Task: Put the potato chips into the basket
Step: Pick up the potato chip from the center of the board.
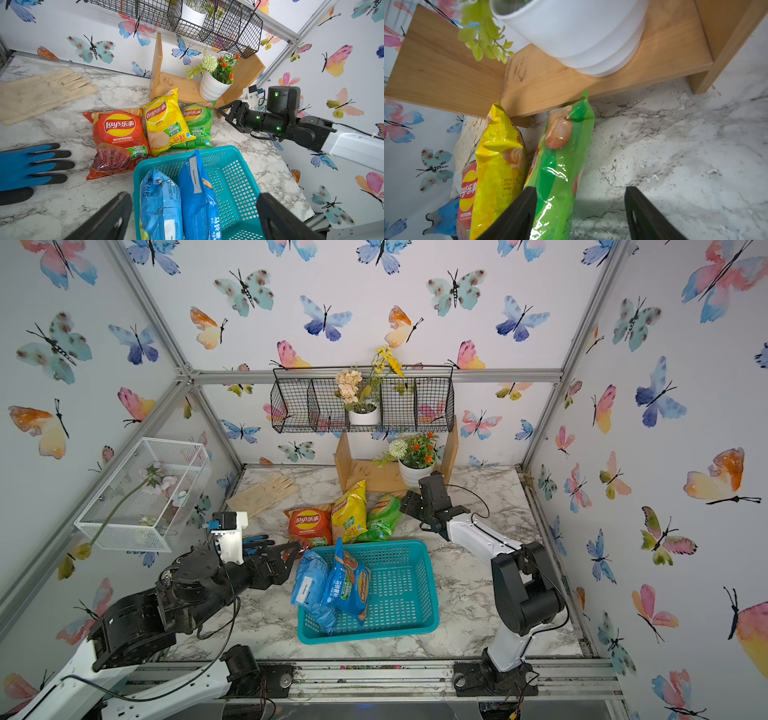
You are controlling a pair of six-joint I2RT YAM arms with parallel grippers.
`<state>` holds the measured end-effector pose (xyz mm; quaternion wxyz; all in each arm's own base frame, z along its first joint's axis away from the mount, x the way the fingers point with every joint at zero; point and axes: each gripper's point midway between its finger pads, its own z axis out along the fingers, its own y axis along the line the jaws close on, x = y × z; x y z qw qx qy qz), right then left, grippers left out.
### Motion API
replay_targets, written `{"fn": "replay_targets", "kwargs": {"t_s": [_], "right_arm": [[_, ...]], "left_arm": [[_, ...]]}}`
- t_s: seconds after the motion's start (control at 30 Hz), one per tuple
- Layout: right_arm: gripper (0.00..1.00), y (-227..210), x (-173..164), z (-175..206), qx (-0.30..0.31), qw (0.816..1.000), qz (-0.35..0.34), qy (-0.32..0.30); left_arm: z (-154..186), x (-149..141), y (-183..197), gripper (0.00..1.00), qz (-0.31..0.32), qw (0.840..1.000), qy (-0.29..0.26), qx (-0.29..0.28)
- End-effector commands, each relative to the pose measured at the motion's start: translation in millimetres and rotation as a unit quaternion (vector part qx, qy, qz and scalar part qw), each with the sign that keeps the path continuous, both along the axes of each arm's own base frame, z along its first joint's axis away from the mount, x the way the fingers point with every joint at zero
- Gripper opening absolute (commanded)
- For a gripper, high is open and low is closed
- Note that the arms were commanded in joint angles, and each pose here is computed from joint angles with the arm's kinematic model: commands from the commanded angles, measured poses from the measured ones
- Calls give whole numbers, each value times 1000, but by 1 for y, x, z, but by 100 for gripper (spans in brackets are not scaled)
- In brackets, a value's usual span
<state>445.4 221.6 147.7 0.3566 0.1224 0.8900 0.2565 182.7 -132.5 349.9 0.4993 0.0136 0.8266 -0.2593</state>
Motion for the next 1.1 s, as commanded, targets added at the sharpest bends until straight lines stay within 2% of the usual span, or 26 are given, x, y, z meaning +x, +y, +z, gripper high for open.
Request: {"fn": "replay_targets", "kwargs": {"t_s": [0.0, 0.17, 0.4, 0.7, 0.87, 1.03, 1.07], "right_arm": [[72, 9, 18, 18, 62, 997, -24, -32], [69, 14, 26, 9, 86, 995, -31, -36], [66, 15, 36, -11, 80, 995, -50, -20], [57, 16, 42, -25, 93, 994, -60, -18], [38, 18, 43, -21, 102, 993, -56, -24], [6, 20, 38, -11, 122, 991, -54, -25], [2, 22, 36, -8, 127, 990, -49, -24]], "left_arm": [[-3, -3, 5, 99, 6, 1000, 6, -13], [-3, -7, 11, 99, 8, 1000, 5, -16], [0, -11, 19, 99, 13, 1000, 4, -11], [-1, -16, 29, 99, 20, 1000, 5, -16], [-3, -17, 30, 99, 22, 1000, 7, -16], [-3, -15, 27, 99, 19, 1000, 5, -13], [-4, -13, 25, 99, 18, 1000, 4, -9]]}}
